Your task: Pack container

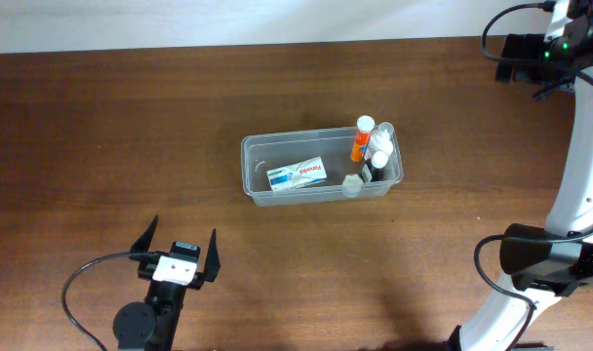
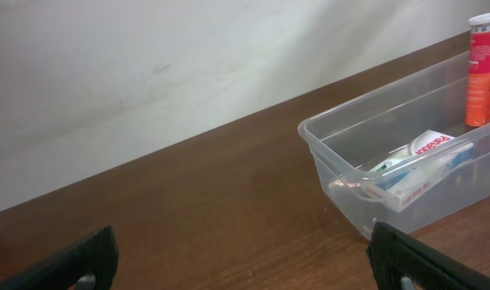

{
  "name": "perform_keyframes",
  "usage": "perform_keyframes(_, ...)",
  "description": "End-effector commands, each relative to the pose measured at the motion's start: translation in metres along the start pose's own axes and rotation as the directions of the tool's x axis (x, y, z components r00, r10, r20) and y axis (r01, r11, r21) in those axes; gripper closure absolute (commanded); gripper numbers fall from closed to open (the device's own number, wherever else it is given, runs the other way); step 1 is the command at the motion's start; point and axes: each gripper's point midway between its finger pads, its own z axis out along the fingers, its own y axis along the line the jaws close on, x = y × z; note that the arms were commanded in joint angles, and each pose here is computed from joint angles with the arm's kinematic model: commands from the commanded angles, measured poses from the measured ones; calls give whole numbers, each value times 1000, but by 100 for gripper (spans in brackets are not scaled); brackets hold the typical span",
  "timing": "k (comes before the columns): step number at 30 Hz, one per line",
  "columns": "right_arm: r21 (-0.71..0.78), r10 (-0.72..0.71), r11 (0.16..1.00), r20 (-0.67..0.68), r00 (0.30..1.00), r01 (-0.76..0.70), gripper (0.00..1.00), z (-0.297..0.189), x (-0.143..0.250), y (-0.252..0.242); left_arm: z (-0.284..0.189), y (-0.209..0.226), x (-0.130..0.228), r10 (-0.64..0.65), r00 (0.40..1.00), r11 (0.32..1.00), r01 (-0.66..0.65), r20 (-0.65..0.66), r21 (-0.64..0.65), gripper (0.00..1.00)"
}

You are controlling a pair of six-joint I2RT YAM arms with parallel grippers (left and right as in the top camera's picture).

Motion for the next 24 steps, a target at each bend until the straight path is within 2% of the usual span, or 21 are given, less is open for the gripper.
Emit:
perform_keyframes(1, 2, 6, 1000, 32, 999, -6, 2, -11, -4, 2, 0, 3, 3, -3, 1000, 1000, 3, -4, -17, 1)
perform_keyframes(6, -21, -11, 1000, 136, 991, 14, 2, -60, -5, 12, 0, 3, 3, -3, 1000, 1000, 3, -4, -17, 1)
perform_keyframes(13, -95, -55, 991, 356, 933, 95, 2, -169, 12, 40, 0, 3, 2, -3, 1000, 1000, 3, -3, -17, 1)
perform_keyframes(19, -130, -76, 979, 481, 874, 156, 2, -239, 53, 42, 0, 3, 3, -3, 1000, 1000, 3, -4, -17, 1)
perform_keyframes(24, -96, -80, 985, 492, 867, 146, 2, -253, 95, 22, 0, 3, 3, -3, 1000, 1000, 3, -4, -17, 1)
